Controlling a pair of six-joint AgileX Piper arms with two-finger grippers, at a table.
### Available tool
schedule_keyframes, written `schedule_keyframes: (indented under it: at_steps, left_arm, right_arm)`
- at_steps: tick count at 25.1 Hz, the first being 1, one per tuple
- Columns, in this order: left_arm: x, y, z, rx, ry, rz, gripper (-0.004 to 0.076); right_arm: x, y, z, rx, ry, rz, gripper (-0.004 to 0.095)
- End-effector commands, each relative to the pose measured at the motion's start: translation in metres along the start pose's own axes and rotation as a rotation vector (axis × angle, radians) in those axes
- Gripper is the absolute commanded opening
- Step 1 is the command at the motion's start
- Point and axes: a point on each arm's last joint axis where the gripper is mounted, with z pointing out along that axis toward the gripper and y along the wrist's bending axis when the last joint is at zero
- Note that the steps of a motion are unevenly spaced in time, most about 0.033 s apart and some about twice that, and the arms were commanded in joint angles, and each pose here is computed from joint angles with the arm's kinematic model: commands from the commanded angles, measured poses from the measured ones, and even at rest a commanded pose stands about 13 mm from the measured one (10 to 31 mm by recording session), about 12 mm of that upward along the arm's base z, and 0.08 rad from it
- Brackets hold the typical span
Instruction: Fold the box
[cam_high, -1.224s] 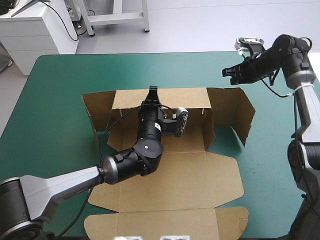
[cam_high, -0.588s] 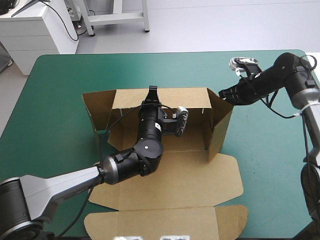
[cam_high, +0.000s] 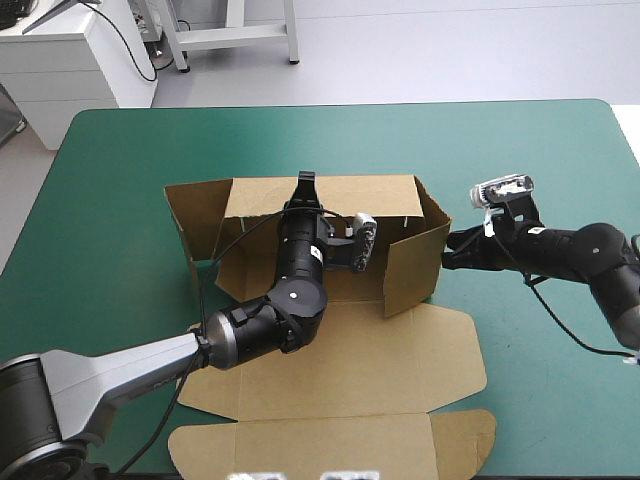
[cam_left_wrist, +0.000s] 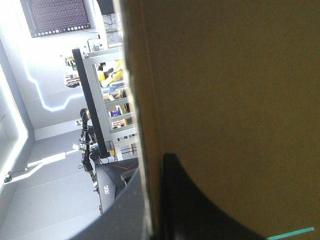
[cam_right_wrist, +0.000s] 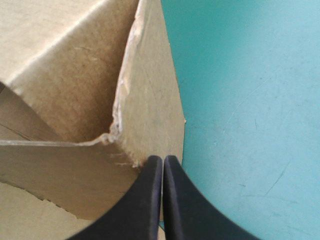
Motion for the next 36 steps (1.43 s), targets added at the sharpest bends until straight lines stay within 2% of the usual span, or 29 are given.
schedule_keyframes:
  at_steps: [1,5,7,12,14,18,22,24,27,28,34,36]
  left_arm:
    - [0.007,0.023,-0.011,-0.096,0.007,-0.004,-0.0008]
    - [0.007,0.023,-0.011,-0.096,0.007,-0.004,-0.0008]
    - [0.007,0.023,-0.011,-0.096,0.007,-0.004,-0.0008]
    - [0.007,0.023,-0.011,-0.095,0.005,-0.004,-0.0008]
    - [0.007,0.023,-0.011,-0.095,0.005,-0.004,-0.0008]
    - [0.007,0.023,-0.011,-0.096,0.007,-0.004,-0.0008]
    - [0.007,0.023,-0.011,-0.096,0.007,-0.004,-0.0008]
    - [0.007,0.023,-0.011,-0.096,0.007,-0.004,-0.0008]
    - [0.007,0.023,-0.011,-0.096,0.009,-0.004,-0.0008]
    - [0.007,0.023,-0.011,-0.096,0.009,-0.004,-0.0008]
    - [0.008,0.024,-0.011,-0.104,0.013,-0.013,-0.0008]
    - [0.008,0.024,-0.011,-0.104,0.013,-0.013,-0.0008]
  right_arm:
    - [-0.008,0.005,-0.01,0.01,-0.095,-0.07,0.0016]
    - [-0.006,0.008,-0.009,-0.024,-0.068,-0.131,0.0147]
    - [-0.005,0.008,-0.009,-0.029,-0.064,-0.148,0.0271]
    - [-0.003,0.01,-0.009,-0.057,-0.045,-0.235,0.0652]
    - [-0.002,0.01,-0.006,-0.073,-0.031,-0.26,0.0743]
    - [0.001,0.007,0.004,-0.102,-0.002,-0.327,0.0768]
    - [0.005,0.011,0.012,-0.204,-0.004,-0.268,0.0767]
    - [0.005,0.012,0.011,-0.202,-0.031,-0.231,0.0767]
    - [0.012,0.018,0.014,-0.126,-0.071,-0.219,0.0767]
    - [0.014,0.022,0.016,-0.124,-0.074,-0.22,0.0767]
    - [0.016,0.036,0.034,0.08,-0.172,-0.197,0.0767]
    - [0.014,0.042,0.036,0.11,-0.201,-0.201,0.0767]
